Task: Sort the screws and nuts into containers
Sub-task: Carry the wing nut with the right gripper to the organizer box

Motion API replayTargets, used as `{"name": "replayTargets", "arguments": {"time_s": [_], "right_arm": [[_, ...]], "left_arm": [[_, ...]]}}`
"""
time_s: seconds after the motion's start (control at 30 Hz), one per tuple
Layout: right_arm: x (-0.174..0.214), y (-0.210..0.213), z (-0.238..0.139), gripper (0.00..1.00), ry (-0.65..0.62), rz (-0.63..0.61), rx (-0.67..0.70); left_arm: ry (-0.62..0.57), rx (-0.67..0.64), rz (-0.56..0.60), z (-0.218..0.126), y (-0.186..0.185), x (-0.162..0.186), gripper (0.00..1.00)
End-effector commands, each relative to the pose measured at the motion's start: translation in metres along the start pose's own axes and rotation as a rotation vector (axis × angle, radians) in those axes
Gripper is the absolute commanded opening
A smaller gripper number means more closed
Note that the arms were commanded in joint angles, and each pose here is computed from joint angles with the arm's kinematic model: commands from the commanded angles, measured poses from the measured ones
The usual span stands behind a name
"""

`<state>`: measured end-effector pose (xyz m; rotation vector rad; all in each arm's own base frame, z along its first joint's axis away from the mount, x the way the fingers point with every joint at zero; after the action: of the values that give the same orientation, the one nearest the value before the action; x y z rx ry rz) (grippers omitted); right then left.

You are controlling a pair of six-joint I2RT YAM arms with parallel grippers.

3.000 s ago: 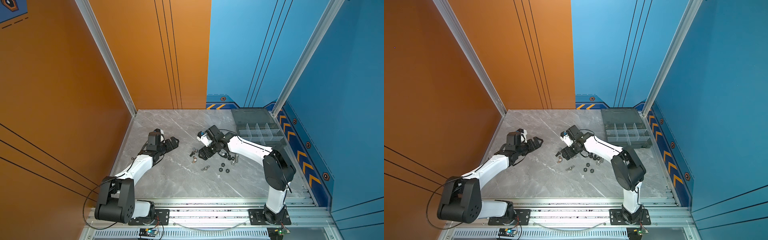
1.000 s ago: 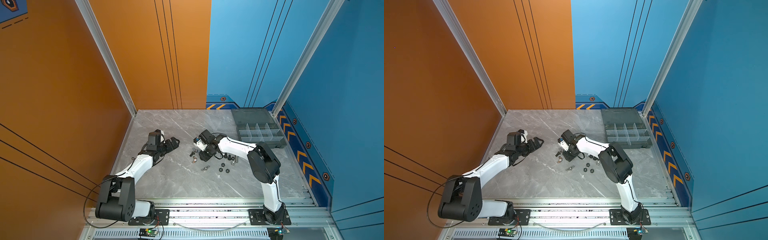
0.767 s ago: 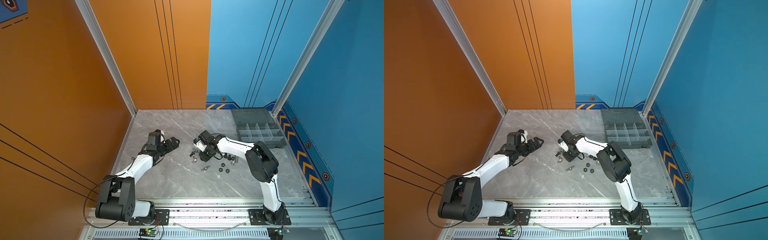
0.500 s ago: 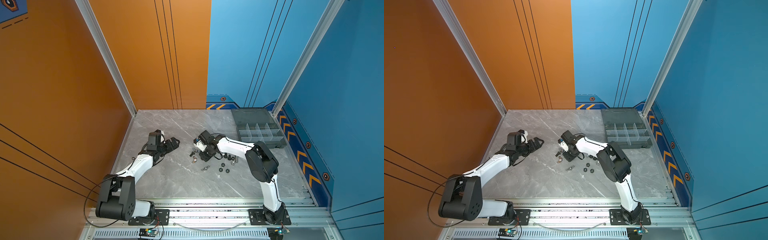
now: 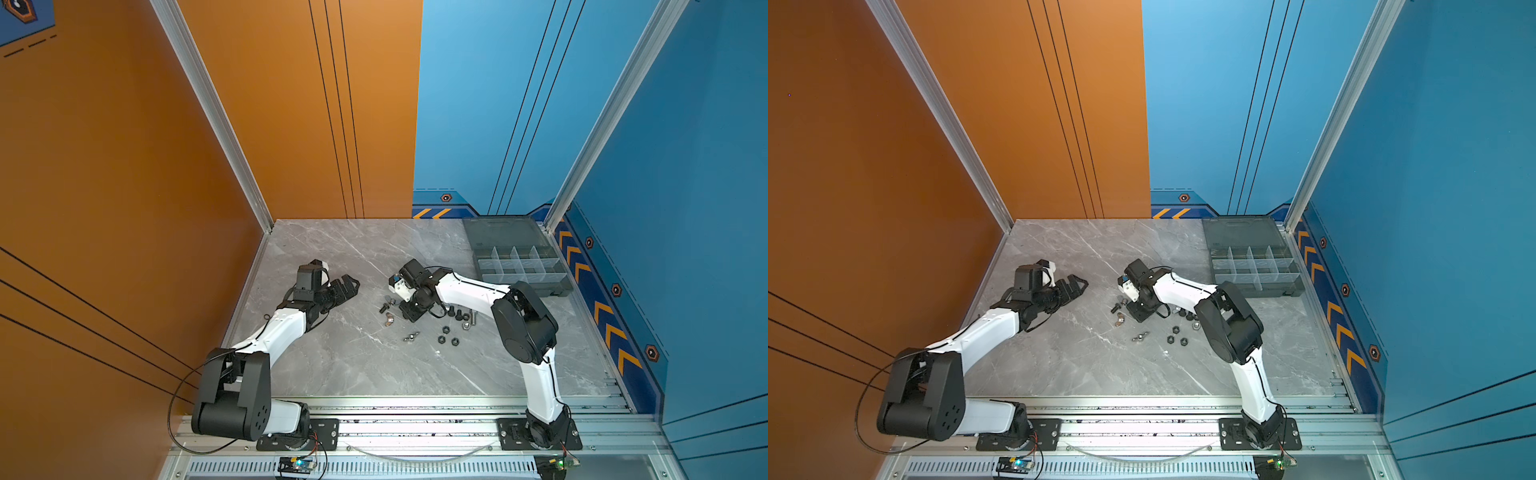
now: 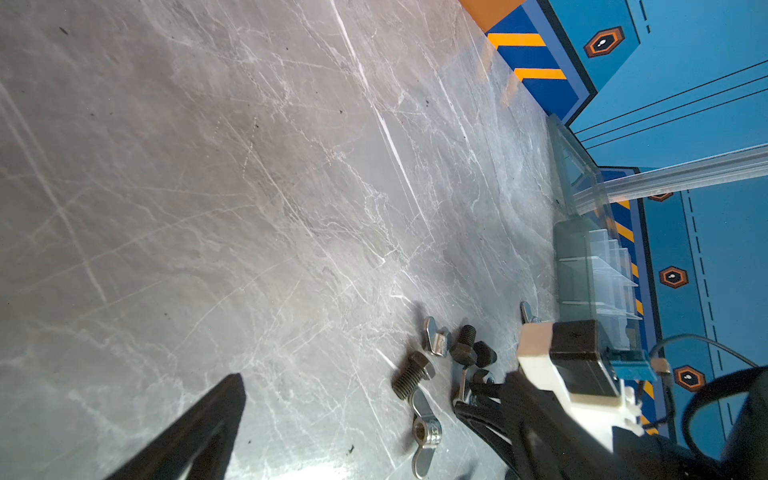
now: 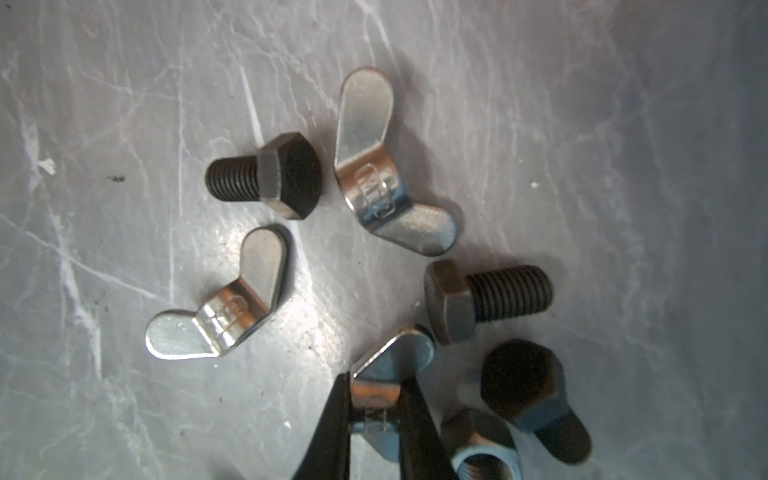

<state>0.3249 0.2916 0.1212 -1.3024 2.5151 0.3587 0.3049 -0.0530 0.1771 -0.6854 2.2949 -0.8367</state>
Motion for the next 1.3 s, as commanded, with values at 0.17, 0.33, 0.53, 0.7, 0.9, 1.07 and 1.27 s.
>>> {"name": "replayTargets", "arguments": {"time_s": [0.17,0.33,0.53,0.7,0.9,1.07,1.27], "right_arm": [[-0.01,-0.018,-0.068,0.0,-0.207,0.066,-0.09],[-0.001,-0.039,-0.096,0.0,-0.298,0.127,-0.091],[0.022,-0.081,-0.12,0.0,-0.333,0.237,0.005],[0.047,-0.124,-0.137,0.0,-0.325,0.382,0.157],[0.075,-0.171,-0.149,0.0,-0.281,0.545,0.326],[0.087,-0.197,-0.149,0.0,-0.208,0.6,0.425],[0.093,-0.214,-0.144,0.0,-0.162,0.613,0.476]], "left_arm": [[0.03,0.015,-0.011,0.0,0.0,0.001,0.98],[0.031,0.017,-0.015,0.0,0.0,0.001,0.98],[0.034,0.031,-0.016,0.0,-0.002,0.001,0.98],[0.039,0.077,-0.005,0.001,-0.008,0.001,0.98],[0.052,0.087,-0.002,0.004,-0.014,0.001,0.98],[0.059,0.081,-0.002,0.008,-0.016,0.002,0.98],[0.061,0.077,0.0,0.009,-0.018,0.004,0.98]]}}
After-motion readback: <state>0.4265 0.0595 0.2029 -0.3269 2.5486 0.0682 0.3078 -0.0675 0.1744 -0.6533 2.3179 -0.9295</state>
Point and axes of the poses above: each gripper's point midway between its finger pads, its own z axis out along the fingers, its own y axis along the line the jaws close on, x = y × z, the point moved 10 cm from there along -z, back along the fingers, and after that the axes turned 10 degrees about -z, right-handed, at the moved point
